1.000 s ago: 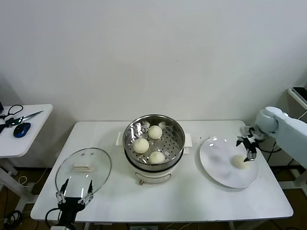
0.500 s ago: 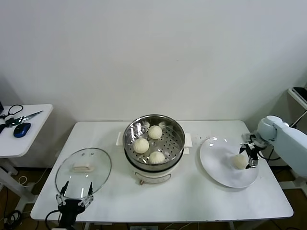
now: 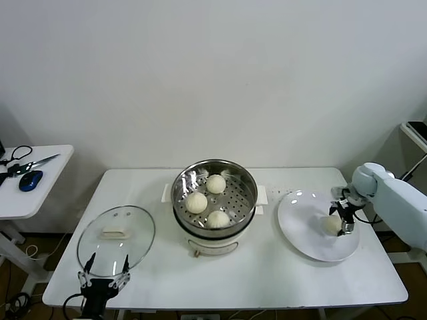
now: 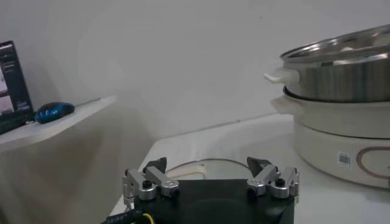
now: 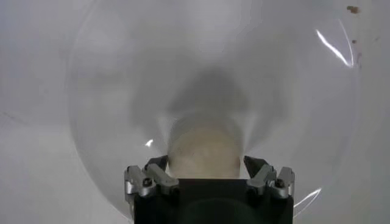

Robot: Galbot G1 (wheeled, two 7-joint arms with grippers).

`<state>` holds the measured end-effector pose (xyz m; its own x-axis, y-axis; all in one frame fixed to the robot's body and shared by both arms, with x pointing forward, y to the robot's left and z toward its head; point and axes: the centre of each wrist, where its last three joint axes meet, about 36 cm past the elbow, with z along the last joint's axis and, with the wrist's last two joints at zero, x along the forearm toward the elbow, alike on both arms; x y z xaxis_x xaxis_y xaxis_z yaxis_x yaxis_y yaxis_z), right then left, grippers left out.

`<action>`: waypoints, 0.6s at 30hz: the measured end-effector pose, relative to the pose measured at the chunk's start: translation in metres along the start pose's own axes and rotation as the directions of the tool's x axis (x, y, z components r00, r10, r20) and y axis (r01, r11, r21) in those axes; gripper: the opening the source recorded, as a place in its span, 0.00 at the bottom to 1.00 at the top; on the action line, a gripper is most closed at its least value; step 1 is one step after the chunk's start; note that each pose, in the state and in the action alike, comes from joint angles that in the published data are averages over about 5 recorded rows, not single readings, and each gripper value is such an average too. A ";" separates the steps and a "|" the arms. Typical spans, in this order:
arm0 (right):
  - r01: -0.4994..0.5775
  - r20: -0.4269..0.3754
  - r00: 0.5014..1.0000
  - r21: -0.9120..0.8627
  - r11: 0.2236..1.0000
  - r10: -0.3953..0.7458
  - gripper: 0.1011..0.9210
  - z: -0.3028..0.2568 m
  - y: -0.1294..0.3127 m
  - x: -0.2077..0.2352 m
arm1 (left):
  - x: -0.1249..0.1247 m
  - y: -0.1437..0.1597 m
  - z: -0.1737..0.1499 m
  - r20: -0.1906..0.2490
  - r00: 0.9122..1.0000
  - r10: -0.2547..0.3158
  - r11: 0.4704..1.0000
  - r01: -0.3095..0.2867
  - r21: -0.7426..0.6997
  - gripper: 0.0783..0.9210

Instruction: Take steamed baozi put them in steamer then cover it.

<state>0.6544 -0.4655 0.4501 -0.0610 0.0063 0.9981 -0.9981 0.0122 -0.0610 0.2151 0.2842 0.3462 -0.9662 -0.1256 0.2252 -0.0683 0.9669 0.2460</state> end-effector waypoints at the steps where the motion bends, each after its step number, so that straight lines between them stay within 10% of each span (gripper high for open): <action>1: 0.001 0.001 1.000 0.000 1.000 -0.001 0.86 0.000 0.000 0.000 | 0.000 0.000 0.000 0.000 1.000 0.000 1.000 0.000 0.000 0.88; 18: -0.005 0.003 1.000 0.011 1.000 0.005 0.72 -0.001 -0.006 0.015 | 0.004 0.001 0.002 -0.003 1.000 0.003 1.000 -0.003 -0.002 0.88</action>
<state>0.6599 -0.4647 0.4656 -0.0658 0.0036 0.9978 -0.9978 0.0009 -0.0658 0.2108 0.2849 0.3452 -0.9657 -0.1233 0.2287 -0.0650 0.9669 0.2469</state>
